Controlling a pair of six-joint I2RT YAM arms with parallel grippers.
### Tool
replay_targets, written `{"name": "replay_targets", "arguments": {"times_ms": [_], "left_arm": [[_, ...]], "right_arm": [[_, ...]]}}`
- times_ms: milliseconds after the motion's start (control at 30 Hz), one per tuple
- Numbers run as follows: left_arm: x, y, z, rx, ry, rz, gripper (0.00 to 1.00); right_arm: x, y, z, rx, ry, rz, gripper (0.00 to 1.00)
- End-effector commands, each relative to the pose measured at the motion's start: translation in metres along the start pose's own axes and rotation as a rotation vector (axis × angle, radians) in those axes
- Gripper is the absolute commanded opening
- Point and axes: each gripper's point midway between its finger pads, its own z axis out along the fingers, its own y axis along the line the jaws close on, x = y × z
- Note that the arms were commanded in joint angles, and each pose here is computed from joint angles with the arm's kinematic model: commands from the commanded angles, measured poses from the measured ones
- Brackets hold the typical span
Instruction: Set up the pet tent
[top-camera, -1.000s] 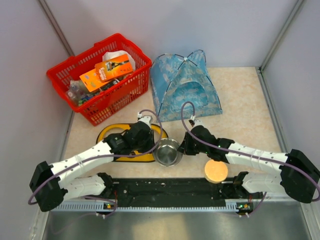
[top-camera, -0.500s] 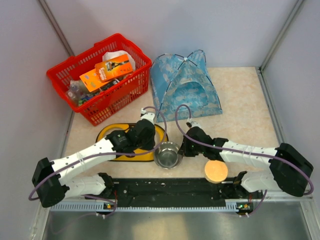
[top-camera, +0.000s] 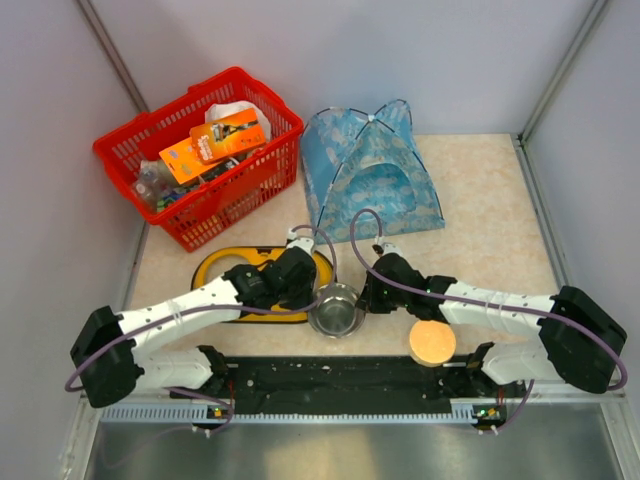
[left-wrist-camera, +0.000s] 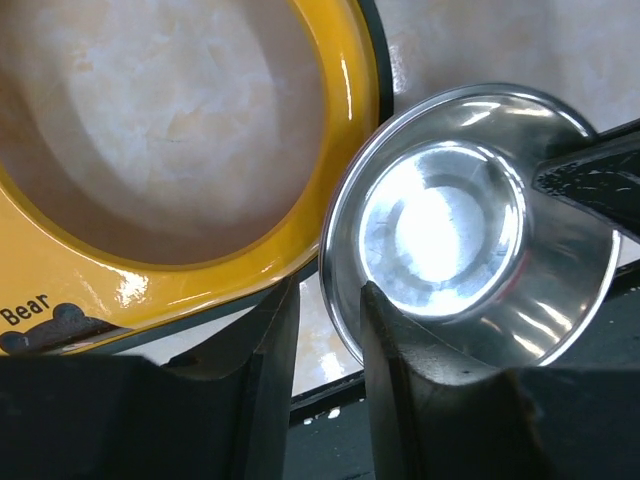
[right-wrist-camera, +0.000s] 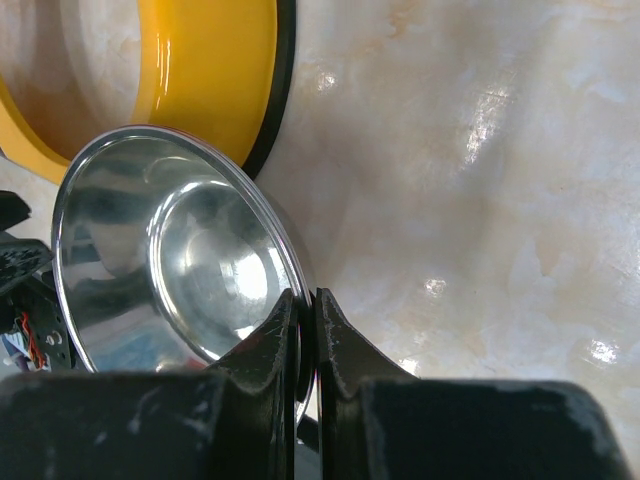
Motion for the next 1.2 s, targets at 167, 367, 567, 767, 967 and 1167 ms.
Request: {"name": "replay_targets", "arguments": {"times_ms": [167,367,567,767,967,1167], "left_arm": [[0.003,-0.005,0.013,-0.01,0.022,-0.018,0.26],[0.0,-0.005,0.012,-0.016,0.014,-0.02,0.12],[-0.007,-0.012,0.006,0.004,-0.002,-0.008,0.0],[-0.022,-0.024,-0.005,0.034,-0.045,0.015,0.0],[-0.027,-0.016,-0.01,-0.013,-0.069,0.031,0.0],[-0.029,-0.013,-0.014,-0.022,-0.093,0.013,0.0]], "right_arm": [[-0.027,0.022,-0.006,-0.07,-0.091,0.012,0.0],[-0.028,0.023,-0.006,-0.073,-0.095,0.012,0.0],[-0.026,0.022,-0.004,-0.066,-0.086,0.005,0.0],[-0.022,0.018,-0.002,-0.055,-0.071,-0.004,0.0],[-0.021,0.013,-0.002,-0.034,-0.071,-0.015,0.2],[-0.023,0.013,-0.009,-0.051,-0.093,-0.024,0.46]]}}
